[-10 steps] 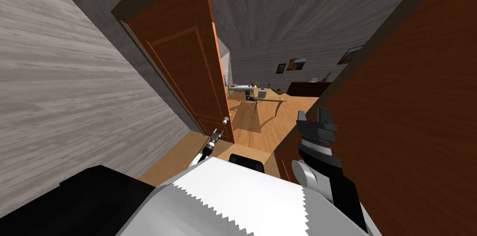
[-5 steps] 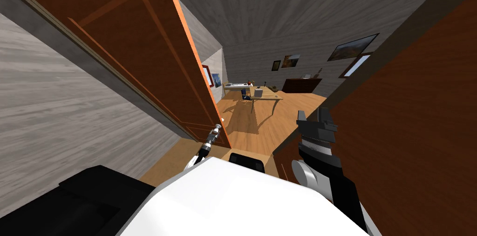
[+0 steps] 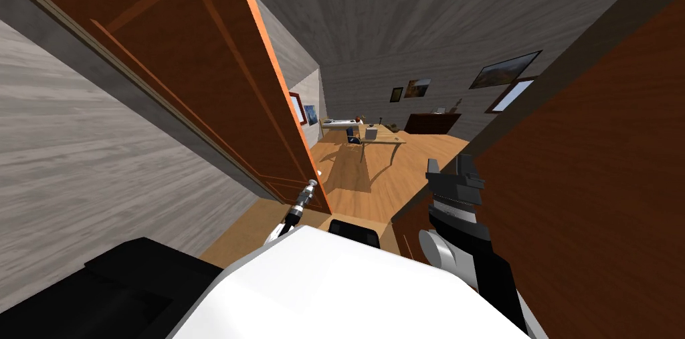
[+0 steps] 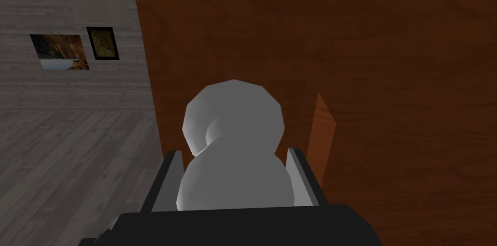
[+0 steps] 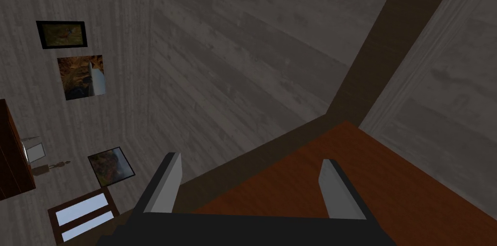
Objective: Pull the door open
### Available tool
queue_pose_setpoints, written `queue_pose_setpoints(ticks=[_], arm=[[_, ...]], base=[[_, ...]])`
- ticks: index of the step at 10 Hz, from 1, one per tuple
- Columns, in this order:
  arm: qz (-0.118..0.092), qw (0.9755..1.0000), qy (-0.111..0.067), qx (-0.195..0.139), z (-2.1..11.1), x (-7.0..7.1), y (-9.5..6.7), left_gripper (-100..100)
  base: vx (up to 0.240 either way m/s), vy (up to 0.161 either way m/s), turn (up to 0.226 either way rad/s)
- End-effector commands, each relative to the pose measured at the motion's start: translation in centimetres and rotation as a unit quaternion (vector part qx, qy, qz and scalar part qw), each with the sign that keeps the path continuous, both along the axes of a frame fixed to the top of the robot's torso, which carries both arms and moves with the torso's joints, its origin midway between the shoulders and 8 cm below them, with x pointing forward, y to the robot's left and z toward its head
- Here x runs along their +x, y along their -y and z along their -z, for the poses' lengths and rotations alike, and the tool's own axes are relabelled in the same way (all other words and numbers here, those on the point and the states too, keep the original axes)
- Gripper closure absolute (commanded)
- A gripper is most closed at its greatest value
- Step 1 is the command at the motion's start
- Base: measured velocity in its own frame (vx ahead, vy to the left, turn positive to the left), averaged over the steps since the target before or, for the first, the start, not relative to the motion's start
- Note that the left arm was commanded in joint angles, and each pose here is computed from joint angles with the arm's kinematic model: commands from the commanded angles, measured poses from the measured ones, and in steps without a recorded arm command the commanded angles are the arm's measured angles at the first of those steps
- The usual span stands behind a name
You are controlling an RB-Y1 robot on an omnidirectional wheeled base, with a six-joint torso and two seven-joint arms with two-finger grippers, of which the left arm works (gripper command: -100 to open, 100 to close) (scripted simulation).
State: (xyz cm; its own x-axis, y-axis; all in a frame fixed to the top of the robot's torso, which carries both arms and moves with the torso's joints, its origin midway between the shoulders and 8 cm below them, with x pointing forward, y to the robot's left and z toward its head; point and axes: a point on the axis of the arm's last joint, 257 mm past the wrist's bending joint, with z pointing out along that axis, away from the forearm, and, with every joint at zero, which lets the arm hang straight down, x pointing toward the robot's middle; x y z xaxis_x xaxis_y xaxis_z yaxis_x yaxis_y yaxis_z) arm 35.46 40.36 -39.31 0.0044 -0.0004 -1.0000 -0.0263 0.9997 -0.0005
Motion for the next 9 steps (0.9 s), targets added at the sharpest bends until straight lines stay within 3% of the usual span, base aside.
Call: queue_pose_setpoints(ticks=[1, 4, 9], arm=[[0.000, 1.0000, 0.001, -0.001, -0.06, 0.01, 0.06, 100], [-0.003, 0.9997, 0.002, -0.025, -0.01, 0.01, -0.10, 100], [-0.013, 0.9947, 0.012, -0.101, -0.38, 0.34, -0.43, 100]], base=[[-0.009, -0.001, 0.006], [-0.015, 0.007, -0.032], [-0.044, 0.019, -0.062]])
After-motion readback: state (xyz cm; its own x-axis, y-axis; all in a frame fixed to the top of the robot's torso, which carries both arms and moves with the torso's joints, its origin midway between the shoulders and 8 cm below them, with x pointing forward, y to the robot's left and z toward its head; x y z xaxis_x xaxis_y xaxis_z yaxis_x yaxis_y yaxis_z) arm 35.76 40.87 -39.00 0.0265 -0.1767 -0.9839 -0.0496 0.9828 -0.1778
